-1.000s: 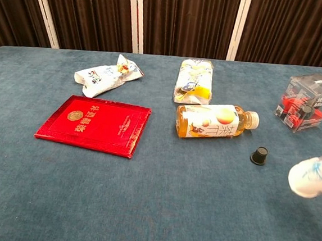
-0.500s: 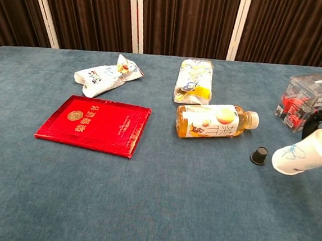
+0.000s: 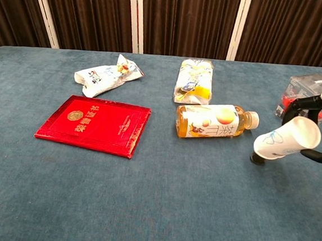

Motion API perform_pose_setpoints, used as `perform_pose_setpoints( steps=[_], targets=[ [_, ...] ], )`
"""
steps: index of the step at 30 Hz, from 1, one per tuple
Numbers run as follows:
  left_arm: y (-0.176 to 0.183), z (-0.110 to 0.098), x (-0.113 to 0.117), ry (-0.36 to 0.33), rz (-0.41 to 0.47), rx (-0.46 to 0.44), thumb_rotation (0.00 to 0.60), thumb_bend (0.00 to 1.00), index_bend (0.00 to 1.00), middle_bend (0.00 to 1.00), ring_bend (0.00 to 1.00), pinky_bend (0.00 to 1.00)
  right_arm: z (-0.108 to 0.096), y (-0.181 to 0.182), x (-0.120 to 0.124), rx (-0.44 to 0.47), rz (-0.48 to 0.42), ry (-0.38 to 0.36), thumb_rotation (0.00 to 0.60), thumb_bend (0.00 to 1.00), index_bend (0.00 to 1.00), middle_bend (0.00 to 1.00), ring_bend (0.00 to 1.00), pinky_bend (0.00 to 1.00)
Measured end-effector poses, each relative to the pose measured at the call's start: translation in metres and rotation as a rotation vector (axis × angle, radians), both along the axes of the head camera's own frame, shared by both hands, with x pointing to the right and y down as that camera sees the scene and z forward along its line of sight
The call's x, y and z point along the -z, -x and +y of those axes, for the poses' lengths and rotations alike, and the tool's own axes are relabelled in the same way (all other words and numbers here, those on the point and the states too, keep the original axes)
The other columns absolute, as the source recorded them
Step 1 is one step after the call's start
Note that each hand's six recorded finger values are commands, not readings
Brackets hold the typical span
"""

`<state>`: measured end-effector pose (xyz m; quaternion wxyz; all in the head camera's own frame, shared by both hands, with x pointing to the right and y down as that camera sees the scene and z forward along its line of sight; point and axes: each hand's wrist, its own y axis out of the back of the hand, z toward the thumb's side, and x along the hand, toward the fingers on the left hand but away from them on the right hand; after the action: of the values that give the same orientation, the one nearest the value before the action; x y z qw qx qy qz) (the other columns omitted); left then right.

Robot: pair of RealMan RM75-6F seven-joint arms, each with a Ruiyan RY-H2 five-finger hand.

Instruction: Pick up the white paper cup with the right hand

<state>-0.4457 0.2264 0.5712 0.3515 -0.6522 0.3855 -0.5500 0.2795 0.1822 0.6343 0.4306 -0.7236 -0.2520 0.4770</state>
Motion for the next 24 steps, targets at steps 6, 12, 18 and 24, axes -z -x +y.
perform_pose_setpoints(
  steps=[6, 12, 18, 24],
  targets=[
    [0.001, 0.000, 0.000, 0.007, 0.004, 0.009, 0.600, 0.00, 0.00, 0.00, 0.00, 0.00, -0.002, 0.007, -0.011, -0.010, 0.006, 0.029, 0.600, 0.35, 0.44, 0.39, 0.46, 0.55],
    [0.000, 0.000, 0.000, 0.006, 0.008, 0.008, 0.600, 0.00, 0.00, 0.00, 0.00, 0.00, -0.001, 0.012, -0.019, -0.006, 0.017, 0.035, 0.600, 0.35, 0.44, 0.39, 0.46, 0.55],
    [0.000, 0.000, 0.000, 0.008, 0.011, 0.008, 0.600, 0.00, 0.00, 0.00, 0.00, 0.00, -0.002, 0.018, -0.024, -0.012, 0.021, 0.031, 0.600, 0.35, 0.18, 0.34, 0.39, 0.47],
    [0.001, -0.001, 0.000, 0.009, 0.013, 0.012, 0.600, 0.00, 0.00, 0.00, 0.00, 0.00, 0.000, 0.018, -0.028, -0.005, 0.072, 0.035, 0.600, 0.34, 0.00, 0.11, 0.18, 0.33]
  ],
)
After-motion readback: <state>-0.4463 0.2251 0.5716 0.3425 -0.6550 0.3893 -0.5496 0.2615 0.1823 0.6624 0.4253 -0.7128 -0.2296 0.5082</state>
